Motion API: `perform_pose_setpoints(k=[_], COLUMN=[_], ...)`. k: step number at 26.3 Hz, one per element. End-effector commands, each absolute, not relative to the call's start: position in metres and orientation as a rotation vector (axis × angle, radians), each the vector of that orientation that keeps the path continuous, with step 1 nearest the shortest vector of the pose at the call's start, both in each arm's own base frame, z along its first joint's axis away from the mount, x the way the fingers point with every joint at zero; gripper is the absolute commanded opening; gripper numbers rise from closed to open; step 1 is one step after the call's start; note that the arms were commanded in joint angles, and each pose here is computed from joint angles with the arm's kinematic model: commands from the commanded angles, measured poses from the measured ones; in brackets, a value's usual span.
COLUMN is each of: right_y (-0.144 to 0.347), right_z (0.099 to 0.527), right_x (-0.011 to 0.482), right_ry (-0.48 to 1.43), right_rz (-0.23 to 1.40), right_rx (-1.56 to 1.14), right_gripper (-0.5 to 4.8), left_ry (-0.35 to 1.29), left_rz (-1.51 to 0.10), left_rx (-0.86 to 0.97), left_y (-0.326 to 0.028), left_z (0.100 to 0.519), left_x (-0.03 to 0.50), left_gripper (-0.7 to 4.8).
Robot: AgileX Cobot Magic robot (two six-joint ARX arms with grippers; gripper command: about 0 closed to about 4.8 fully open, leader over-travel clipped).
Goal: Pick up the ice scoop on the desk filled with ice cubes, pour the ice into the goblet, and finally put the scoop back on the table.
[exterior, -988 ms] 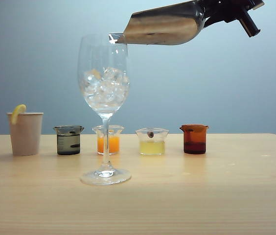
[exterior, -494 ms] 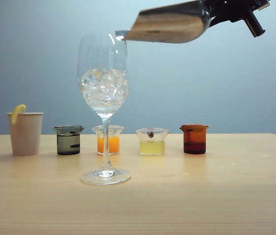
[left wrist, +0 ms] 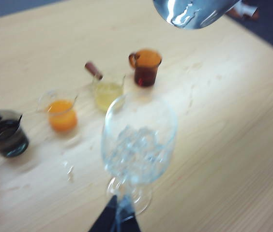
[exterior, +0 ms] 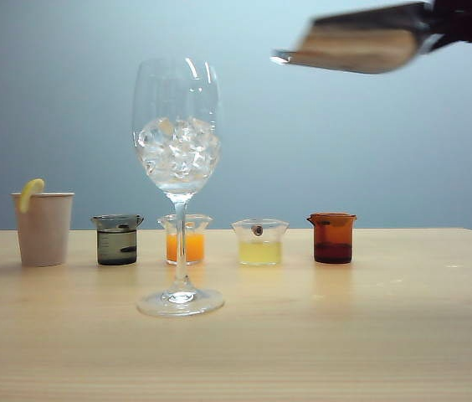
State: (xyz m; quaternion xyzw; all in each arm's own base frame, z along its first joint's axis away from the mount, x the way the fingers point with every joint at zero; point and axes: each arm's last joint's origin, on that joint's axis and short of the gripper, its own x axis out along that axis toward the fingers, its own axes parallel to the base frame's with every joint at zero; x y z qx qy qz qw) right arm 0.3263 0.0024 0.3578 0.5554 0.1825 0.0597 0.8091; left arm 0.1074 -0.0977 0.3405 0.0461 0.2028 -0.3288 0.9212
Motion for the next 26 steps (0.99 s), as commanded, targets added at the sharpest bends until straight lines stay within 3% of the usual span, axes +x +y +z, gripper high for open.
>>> perform_pose_setpoints(k=[1,4,10,26], right_y=[-0.037,-0.079,-0.120,-0.179], right_z=[0.356,0.339,0.321,0.197], right_x=[0.328,0.334,0.347,0.400], right_ry=[0.330,0.292,0.208,0.195], right_rz=[0.088,0.016,-0.010,-0.096], right_rx=[1.169,1.176,1.171,1.135], right_gripper=[-0.09,-0.09,-0.09,-0.09], left_ry=[0.346,0.339,0.295,0.354], left_rz=[-0.701,-0.725,-0.763,-0.818], left_rx=[0.053,0.054,0.042,0.059], left_y=[-0.101,-0.111,-0.126,-0.154], left_z=[0.359,0.379,0.402,0.392], left_x=[0.107,0.113,0.121,0.144], left_gripper=[-0.05,-0.05,-0.05,-0.05])
